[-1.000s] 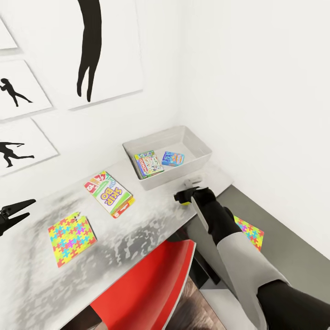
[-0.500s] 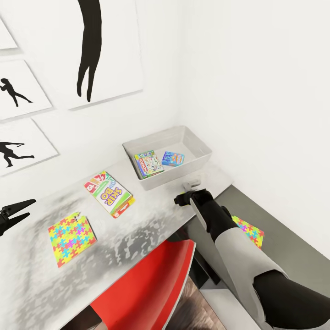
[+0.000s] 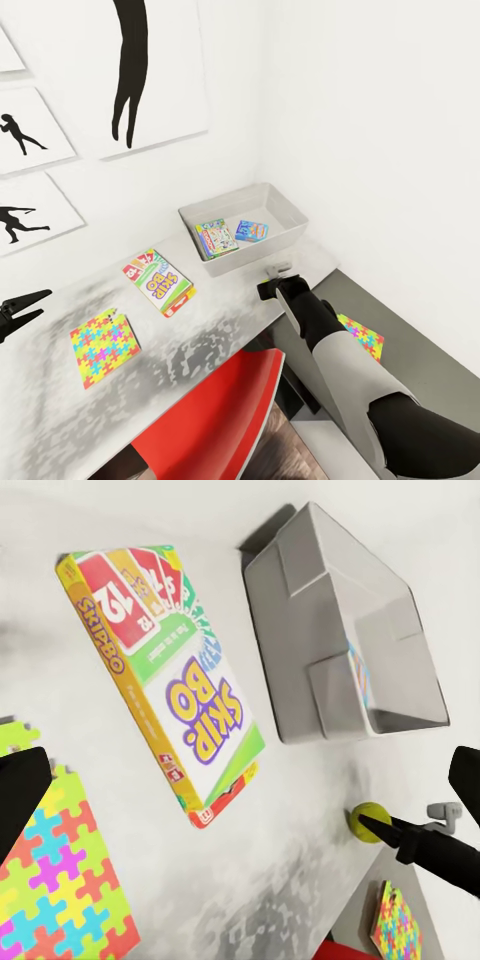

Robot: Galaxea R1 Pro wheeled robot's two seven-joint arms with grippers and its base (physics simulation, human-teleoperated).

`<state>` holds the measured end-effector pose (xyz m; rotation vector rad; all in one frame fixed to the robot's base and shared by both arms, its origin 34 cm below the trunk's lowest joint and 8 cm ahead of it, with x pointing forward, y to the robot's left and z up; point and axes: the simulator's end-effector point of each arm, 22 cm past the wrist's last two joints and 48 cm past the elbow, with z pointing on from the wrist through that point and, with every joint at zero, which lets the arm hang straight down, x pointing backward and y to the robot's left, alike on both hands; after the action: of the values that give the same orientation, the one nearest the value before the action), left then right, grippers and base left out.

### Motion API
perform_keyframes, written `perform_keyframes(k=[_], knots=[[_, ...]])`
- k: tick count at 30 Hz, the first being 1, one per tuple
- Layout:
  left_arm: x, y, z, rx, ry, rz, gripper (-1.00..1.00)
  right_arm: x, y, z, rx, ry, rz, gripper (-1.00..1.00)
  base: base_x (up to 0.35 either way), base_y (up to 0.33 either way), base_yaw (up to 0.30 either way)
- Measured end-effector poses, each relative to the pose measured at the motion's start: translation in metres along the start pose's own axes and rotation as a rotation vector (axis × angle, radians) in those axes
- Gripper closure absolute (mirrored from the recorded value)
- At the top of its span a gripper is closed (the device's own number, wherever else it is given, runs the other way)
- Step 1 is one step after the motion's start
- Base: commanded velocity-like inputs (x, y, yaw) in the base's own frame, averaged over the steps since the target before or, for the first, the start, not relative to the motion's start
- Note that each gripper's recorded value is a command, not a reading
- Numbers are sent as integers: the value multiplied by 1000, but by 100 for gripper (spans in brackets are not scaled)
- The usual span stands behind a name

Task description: Put all the toys in the child's room - the three board games (two on the bed and one on the table), the two jigsaw puzzles on the table, and the tennis ball on the table - inside the toy box on the table in the child's room.

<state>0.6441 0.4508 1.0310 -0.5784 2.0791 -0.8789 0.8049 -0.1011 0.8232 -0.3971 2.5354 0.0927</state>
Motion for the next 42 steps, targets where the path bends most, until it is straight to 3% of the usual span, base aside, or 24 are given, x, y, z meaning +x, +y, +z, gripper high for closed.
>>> perform_keyframes(k=[10, 17, 27, 30, 37, 42], knots=[[-3, 2, -3, 2, -23, -13, -100, -8, -2, -3, 1, -21, 3, 100, 0, 0, 0], [-4, 5, -4, -12, -26, -15, -100, -42, -7, -23, 10, -110, 7, 100, 0, 0, 0], [-4, 5, -4, -11, -26, -15, -100, -55, -13, -34, 19, -150, 8, 100, 0, 0, 0], [-4, 5, -4, -11, -26, -14, -100, -45, -16, -38, 25, -132, 11, 100, 0, 0, 0], [-7, 5, -6, -12, -31, -12, -100, -5, -71, -85, 121, -76, -2, 100, 0, 0, 0], [-12, 6, -9, -15, -46, -11, -100, 6, -94, -117, 164, -103, -15, 100, 0, 0, 0]])
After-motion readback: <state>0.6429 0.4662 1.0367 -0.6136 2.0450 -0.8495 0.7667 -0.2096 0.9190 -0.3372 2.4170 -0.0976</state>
